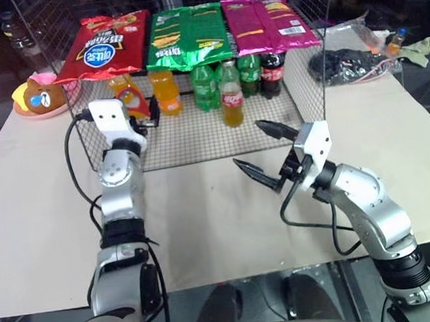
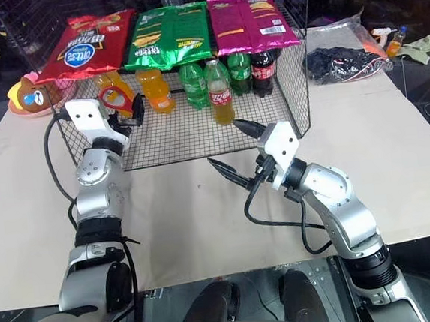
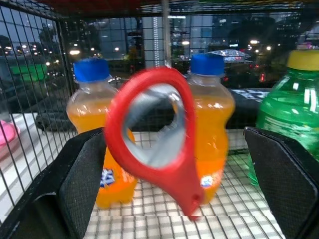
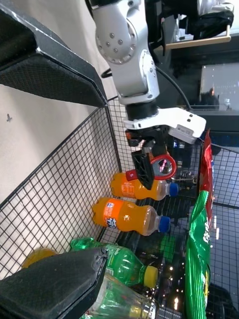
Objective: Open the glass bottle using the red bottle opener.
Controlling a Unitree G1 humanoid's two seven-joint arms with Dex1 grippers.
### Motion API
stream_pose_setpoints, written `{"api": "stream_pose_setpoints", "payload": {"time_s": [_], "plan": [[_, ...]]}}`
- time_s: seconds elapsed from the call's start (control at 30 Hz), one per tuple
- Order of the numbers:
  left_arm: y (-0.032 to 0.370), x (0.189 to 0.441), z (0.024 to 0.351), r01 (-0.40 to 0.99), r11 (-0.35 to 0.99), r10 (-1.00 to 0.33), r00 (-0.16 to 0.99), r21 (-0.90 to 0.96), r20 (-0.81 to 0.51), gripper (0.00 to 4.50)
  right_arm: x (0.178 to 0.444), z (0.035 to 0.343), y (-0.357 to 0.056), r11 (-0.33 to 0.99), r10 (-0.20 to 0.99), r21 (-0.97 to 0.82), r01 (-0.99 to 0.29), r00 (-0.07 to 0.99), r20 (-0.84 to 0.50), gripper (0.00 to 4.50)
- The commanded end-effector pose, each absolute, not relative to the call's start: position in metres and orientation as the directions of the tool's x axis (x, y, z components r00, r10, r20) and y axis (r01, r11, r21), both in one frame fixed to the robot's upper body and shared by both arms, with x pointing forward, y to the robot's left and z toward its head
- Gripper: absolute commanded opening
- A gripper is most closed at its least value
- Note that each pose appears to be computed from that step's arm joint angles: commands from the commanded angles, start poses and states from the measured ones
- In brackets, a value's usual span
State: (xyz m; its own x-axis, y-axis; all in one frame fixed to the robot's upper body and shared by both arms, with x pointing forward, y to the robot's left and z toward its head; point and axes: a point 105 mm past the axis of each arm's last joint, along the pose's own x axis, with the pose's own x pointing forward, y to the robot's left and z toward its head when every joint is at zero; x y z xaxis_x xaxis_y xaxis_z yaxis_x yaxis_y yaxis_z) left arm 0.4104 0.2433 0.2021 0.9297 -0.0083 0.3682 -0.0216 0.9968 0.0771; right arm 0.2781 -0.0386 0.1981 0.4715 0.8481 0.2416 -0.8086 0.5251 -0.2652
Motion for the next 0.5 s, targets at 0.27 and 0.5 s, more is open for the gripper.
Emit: {"api": "stream_pose_setpoints", "payload": {"time_s": [0.27,0.5], "plan": [[0.241,0.405,0.208,0.003,0.998,-0.03,0.907,0.066,0.419,0.74,0.269,0.213,-0.036,0.519,0.849,-0.303,-0.799,0.44,0.294,4.5],[0.242,0.398,0.199,0.018,0.999,-0.028,0.918,0.029,0.396,0.03,0.269,0.214,-0.034,0.513,0.852,-0.303,-0.803,0.433,0.295,4.5]]}}
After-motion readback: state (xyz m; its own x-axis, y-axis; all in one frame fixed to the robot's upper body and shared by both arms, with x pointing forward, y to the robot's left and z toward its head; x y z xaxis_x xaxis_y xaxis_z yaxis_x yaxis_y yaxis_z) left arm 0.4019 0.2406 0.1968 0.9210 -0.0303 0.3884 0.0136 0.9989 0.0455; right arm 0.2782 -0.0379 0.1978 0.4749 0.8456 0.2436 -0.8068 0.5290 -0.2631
